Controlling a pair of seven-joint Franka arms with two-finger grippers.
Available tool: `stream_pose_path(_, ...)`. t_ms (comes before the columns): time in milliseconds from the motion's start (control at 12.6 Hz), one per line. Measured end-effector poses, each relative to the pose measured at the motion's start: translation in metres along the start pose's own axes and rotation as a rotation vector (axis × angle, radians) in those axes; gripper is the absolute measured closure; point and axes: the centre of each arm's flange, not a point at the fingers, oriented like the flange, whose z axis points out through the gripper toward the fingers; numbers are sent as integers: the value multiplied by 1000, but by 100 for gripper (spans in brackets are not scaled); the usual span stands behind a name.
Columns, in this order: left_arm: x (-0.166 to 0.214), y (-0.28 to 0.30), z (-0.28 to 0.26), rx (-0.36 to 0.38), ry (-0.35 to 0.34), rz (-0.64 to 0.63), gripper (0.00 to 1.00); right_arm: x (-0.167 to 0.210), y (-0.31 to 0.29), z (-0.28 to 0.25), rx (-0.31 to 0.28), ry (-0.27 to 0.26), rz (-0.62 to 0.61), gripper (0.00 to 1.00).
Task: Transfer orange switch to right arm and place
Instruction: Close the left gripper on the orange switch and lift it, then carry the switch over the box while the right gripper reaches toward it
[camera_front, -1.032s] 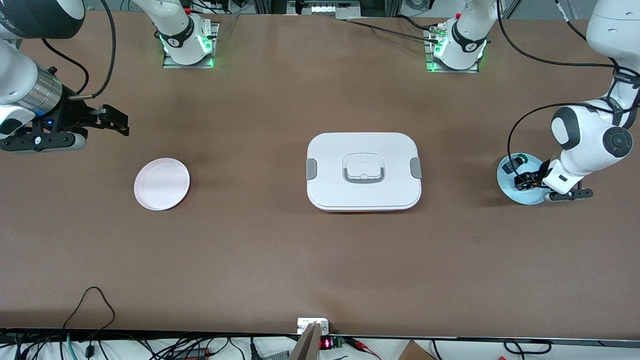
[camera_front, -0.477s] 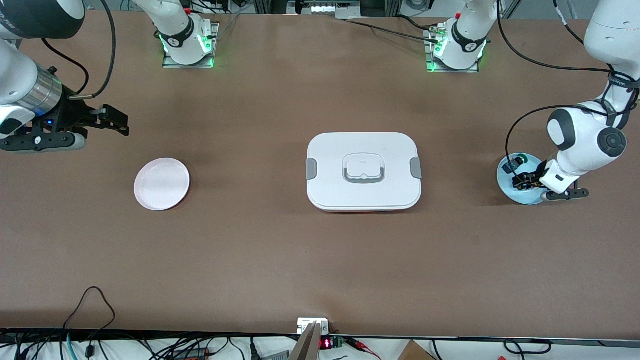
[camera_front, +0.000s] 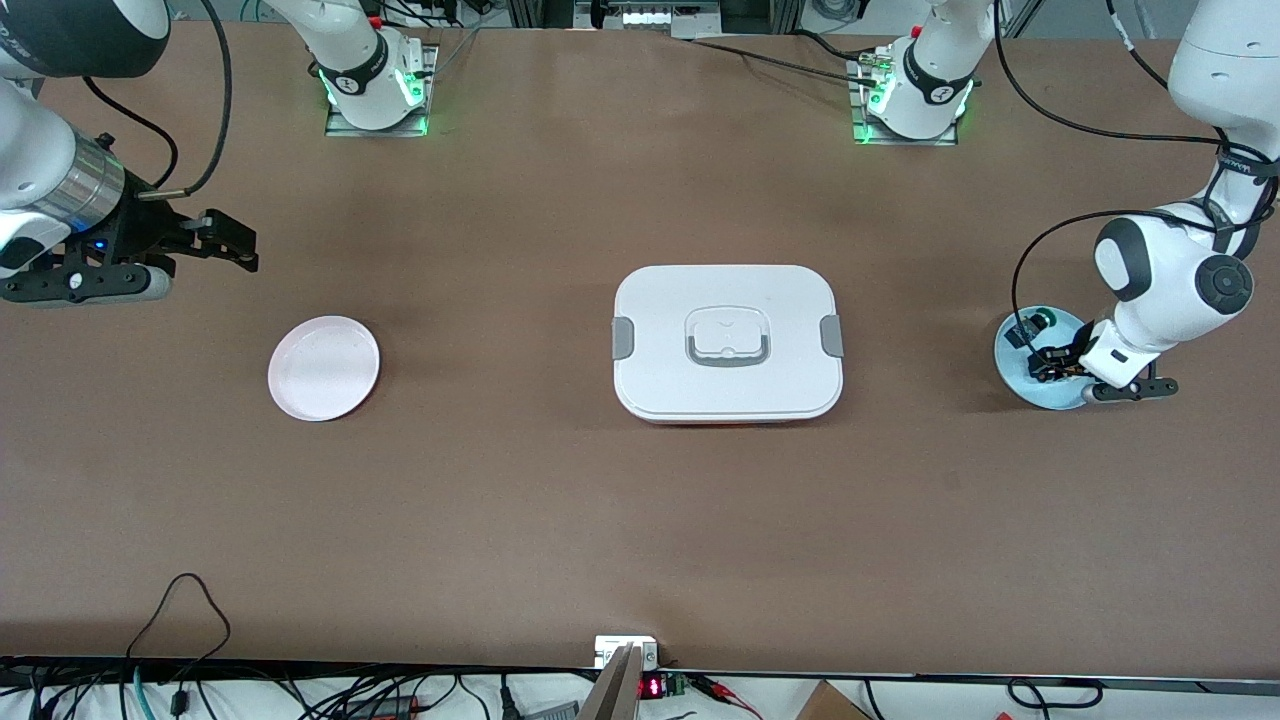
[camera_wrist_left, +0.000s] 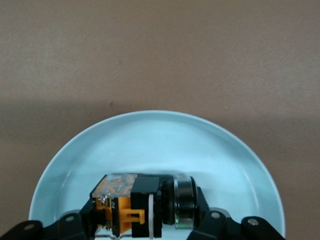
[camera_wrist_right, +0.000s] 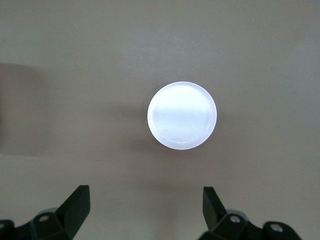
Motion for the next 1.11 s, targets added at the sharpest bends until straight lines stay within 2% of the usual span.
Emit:
stream_pose_path(238,11,19,-37,-10,-29,34,28,0,0,0,0,0,0,0)
stream_pose_path(397,17,34,-77,-20,-93,57,28,0,0,0,0,2,-1,0)
stream_pose_path(556,25,51,-123,-51,-193,69,28,1,-1,-8,1,20,-3,0)
stream_pose_path(794,38,75,-187,-168,-307,60,28,7,-6,-10,19,26,-8,0)
stream_pose_path(874,40,83,-204,-209,-334,63,28,13,-9,2,44,8,-8,0)
stream_pose_path(1112,47,118,-250,-342,-355,104,28,32,-15,40,126,-56,-6,0)
